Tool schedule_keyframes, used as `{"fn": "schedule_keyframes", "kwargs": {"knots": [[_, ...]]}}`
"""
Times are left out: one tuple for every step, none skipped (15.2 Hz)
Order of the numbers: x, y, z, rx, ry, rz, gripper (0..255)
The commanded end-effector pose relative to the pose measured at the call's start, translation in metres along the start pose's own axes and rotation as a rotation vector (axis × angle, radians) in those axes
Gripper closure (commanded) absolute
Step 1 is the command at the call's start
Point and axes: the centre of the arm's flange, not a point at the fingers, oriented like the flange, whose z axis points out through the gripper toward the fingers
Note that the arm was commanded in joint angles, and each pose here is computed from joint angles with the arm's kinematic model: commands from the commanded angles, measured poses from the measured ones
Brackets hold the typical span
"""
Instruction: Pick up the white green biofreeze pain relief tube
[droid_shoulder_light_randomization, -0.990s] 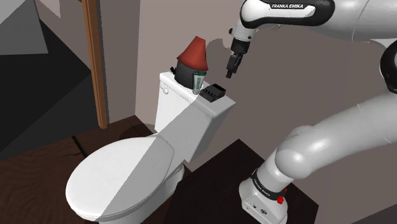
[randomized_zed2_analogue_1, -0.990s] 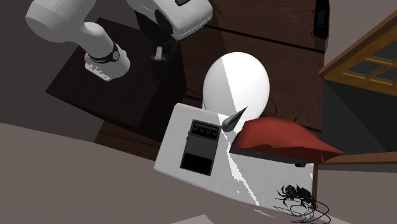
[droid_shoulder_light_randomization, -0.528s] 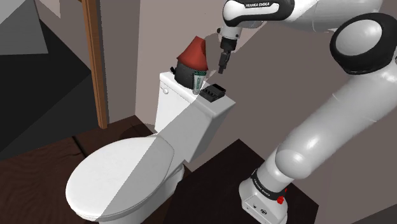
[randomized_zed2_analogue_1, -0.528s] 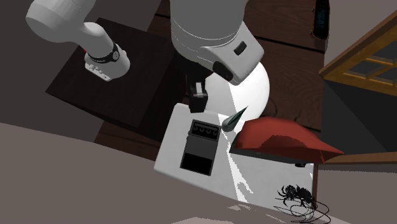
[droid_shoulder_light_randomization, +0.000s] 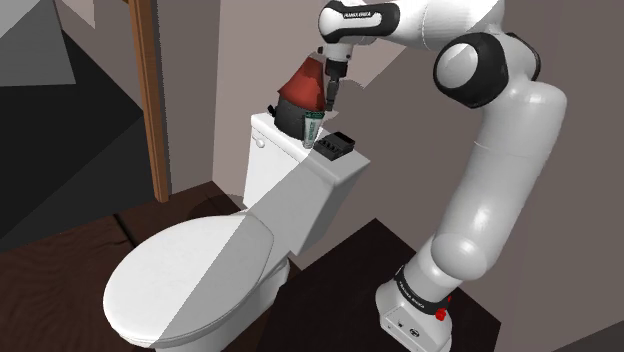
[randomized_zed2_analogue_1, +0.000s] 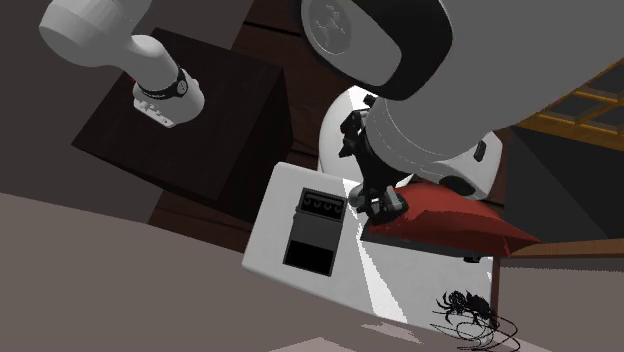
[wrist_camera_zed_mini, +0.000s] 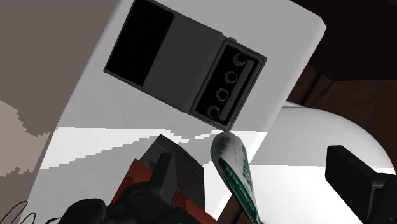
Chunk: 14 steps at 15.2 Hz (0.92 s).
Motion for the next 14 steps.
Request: {"fn": "schedule_keyframes", "kwargs": {"knots": [[0.012,0.012,0.004,0.001,-0.004,-0.024,0],[0.013,0.012,0.009,0.001,-0.004,-0.024,0],[0.014,0.012,0.014,0.001,-0.004,-0.024,0],[0.014,0.012,0.019,0.001,-0.004,-0.024,0],[0.015,0.013,0.025,0.001,-0.004,-0.024,0],[0.016,0.013,0.030,0.001,-0.004,-0.024,0],[0.017,0.013,0.035,0.001,-0.004,-0.024,0],[0.018,0.013,0.043,0.001,-0.004,-0.024,0],[0.018,0.013,0.043,0.001,-0.004,-0.024,0],[0.018,0.013,0.043,0.001,-0.004,-0.024,0],[0.020,0.013,0.043,0.001,-0.004,-0.024,255],[0.020,0.013,0.043,0.001,-0.004,-0.024,255],[0.019,0.013,0.042,0.002,-0.004,-0.024,255],[0.018,0.013,0.042,0.002,-0.004,-0.024,255]]}}
